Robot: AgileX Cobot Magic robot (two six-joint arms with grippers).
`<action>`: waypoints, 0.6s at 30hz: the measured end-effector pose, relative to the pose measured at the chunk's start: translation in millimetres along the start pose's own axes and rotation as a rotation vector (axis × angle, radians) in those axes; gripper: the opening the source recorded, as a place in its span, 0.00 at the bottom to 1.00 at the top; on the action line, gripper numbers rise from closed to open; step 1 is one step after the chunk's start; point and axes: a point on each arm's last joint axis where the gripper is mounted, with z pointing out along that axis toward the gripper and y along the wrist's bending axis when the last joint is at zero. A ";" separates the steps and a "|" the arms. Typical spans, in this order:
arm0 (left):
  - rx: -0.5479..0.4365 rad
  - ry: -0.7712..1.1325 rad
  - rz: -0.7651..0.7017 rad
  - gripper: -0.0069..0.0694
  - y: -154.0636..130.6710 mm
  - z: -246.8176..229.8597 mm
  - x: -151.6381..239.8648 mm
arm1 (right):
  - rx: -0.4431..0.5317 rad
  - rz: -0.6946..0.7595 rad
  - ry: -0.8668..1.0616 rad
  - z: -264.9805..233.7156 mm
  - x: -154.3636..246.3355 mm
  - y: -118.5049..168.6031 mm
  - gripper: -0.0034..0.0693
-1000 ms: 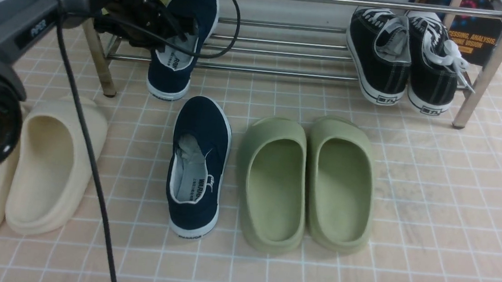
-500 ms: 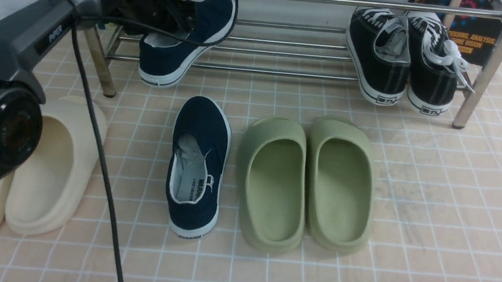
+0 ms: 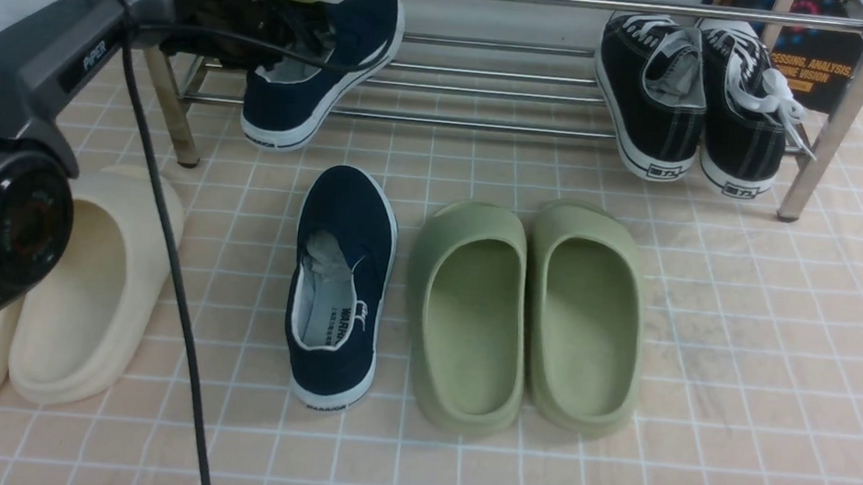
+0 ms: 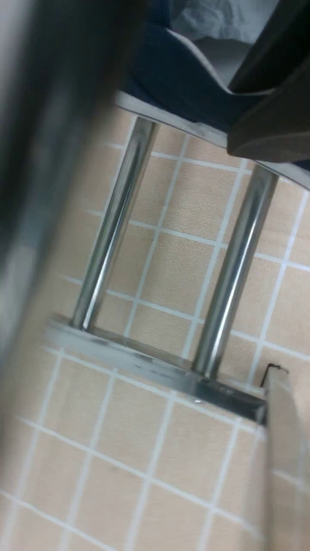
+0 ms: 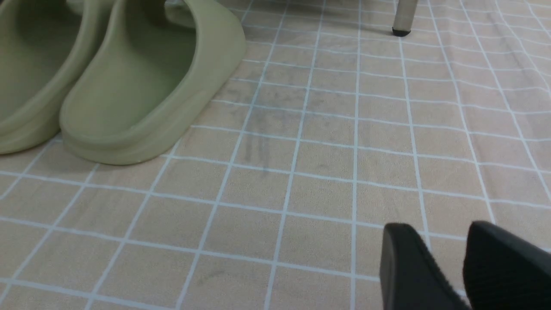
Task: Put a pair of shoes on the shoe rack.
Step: Use the left arm to put a shoe into the shoe rack
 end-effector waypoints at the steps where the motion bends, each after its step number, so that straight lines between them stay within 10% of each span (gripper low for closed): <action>1: -0.005 -0.006 -0.018 0.17 0.1 -0.1 -0.4 | 0.000 0.000 0.000 0.0 0.0 0.0 0.38; 9: -0.017 -0.020 -0.045 0.21 0.7 0.6 -1.0 | 0.000 0.000 0.000 0.0 0.0 0.0 0.38; 18: -0.056 0.027 0.089 0.60 4.7 -33.4 -12.2 | 0.000 0.000 0.000 0.0 0.0 0.0 0.38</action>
